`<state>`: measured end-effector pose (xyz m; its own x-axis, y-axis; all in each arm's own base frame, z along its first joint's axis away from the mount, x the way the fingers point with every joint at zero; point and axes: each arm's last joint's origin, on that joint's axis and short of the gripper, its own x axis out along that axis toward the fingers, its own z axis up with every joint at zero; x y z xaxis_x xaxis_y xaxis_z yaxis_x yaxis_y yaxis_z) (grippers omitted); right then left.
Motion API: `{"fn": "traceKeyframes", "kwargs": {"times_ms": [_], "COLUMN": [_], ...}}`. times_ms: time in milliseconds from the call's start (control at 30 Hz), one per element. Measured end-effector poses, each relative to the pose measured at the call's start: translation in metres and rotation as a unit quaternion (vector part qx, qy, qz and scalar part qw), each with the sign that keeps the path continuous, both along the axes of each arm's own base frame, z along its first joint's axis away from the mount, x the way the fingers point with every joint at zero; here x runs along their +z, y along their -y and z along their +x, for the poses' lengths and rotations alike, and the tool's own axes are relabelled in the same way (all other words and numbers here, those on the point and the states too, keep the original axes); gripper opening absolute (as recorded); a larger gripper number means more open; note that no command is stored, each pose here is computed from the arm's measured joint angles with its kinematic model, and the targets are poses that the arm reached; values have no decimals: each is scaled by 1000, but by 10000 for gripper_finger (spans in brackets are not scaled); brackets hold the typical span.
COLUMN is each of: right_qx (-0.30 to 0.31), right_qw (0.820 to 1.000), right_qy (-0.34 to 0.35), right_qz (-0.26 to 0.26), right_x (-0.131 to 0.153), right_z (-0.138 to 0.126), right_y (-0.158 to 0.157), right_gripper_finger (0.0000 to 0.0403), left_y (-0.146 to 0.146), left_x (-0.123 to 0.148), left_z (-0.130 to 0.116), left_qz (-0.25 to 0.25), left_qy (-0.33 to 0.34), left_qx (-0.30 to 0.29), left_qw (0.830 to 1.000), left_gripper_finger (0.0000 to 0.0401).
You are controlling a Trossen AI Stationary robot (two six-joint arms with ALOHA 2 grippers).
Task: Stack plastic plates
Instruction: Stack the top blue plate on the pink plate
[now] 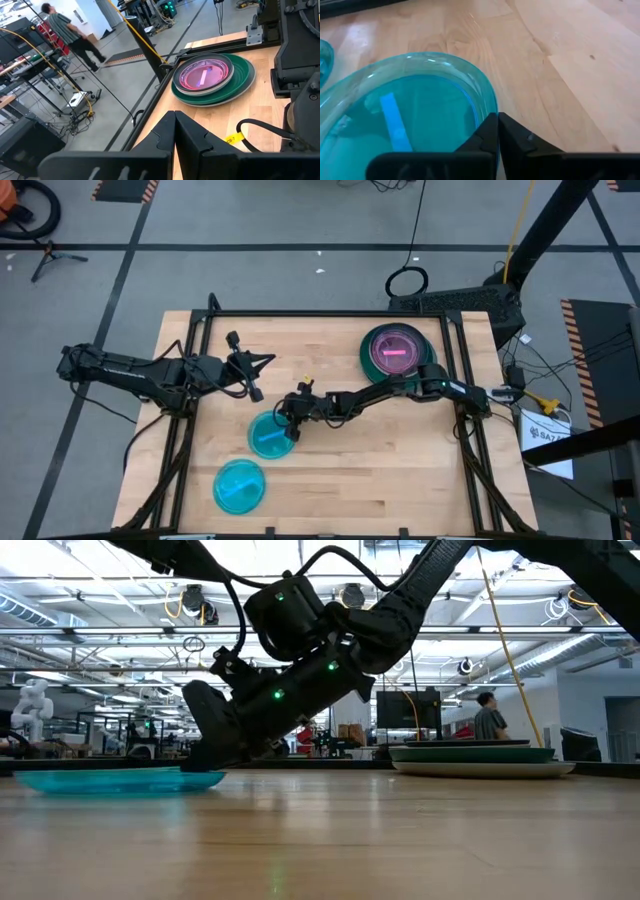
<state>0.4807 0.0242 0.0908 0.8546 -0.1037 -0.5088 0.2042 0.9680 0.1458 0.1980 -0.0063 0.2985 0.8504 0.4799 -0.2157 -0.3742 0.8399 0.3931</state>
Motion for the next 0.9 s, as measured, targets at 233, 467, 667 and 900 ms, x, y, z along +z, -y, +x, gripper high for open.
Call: {"fn": "traceKeyframes", "kwargs": {"times_ms": [233,467,667,900], "right_qx": [-2,-23,-95,-197], "right_qw": [999,998,988,973], "right_qy": [-16,-51,-116,-111], "right_qz": [36,30,-45,-47], "right_x": [14,64,95,108], "right_z": [-3,-20,-56,-133], "right_y": [8,13,16,22], "right_gripper_finger": [1,1,1,0], "left_y": [0,1,6,13], "left_x": [0,-1,0,3], "left_z": [0,0,-1,-5], "left_qz": [-2,-11,-14,-17], "left_qy": [1,3,6,15], "left_qx": [0,1,-13,-32], "left_qw": [1000,1000,1000,999], "left_gripper_finger": [12,12,12,12]}}
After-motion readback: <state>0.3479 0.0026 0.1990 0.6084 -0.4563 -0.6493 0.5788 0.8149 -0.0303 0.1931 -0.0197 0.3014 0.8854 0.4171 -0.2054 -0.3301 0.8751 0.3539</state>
